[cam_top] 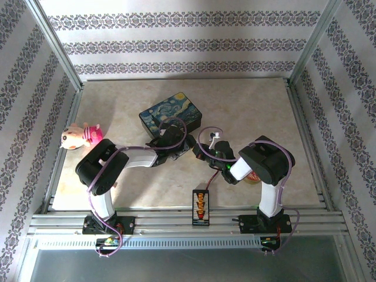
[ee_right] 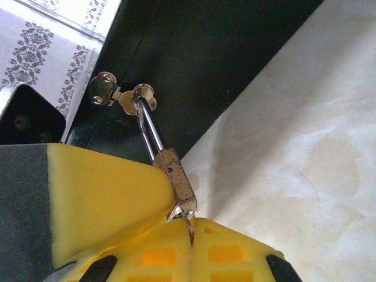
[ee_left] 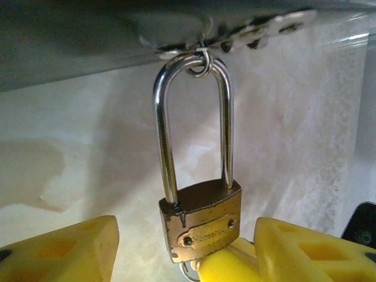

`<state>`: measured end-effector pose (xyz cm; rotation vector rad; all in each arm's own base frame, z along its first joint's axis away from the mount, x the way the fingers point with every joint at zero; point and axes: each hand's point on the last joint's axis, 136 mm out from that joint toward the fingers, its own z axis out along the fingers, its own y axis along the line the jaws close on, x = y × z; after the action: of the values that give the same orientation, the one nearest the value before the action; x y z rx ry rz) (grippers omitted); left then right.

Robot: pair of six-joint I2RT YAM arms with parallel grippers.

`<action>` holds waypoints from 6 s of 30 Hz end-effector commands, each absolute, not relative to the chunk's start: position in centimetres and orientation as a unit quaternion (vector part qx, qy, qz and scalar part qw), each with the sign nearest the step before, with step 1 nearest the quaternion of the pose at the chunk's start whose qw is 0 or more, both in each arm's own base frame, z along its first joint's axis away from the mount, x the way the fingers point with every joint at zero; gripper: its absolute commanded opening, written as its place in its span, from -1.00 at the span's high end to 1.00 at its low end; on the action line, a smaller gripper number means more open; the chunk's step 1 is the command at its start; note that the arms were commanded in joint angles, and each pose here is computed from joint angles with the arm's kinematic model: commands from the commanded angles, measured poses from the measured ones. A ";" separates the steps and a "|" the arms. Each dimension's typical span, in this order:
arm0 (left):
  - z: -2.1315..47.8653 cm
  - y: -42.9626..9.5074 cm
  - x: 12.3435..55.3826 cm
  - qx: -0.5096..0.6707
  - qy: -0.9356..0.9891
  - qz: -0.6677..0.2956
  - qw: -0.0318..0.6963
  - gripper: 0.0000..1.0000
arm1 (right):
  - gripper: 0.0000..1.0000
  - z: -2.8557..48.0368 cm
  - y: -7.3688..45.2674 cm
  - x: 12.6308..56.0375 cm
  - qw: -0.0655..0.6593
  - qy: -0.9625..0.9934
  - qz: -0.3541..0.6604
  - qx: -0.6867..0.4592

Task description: Unlock a padlock with a key

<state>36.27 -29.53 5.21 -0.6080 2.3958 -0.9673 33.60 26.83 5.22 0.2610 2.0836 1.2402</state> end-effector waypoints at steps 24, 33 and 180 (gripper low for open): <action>5.0 -30.3 38.1 -0.179 0.856 -0.375 0.307 0.31 | 1.00 10.0 28.3 36.2 0.393 0.750 0.524 0.090; 4.4 -29.7 37.3 -0.181 0.860 -0.370 0.300 0.65 | 0.97 10.6 28.8 36.7 0.398 0.744 0.529 0.088; 5.3 -30.4 30.2 -0.197 0.887 -0.408 0.087 1.00 | 1.00 8.3 25.1 32.2 0.256 0.858 0.438 -0.085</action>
<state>33.09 -31.39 7.33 -0.5546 2.4980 -1.2425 28.80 26.12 6.41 -0.3480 2.4200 1.1831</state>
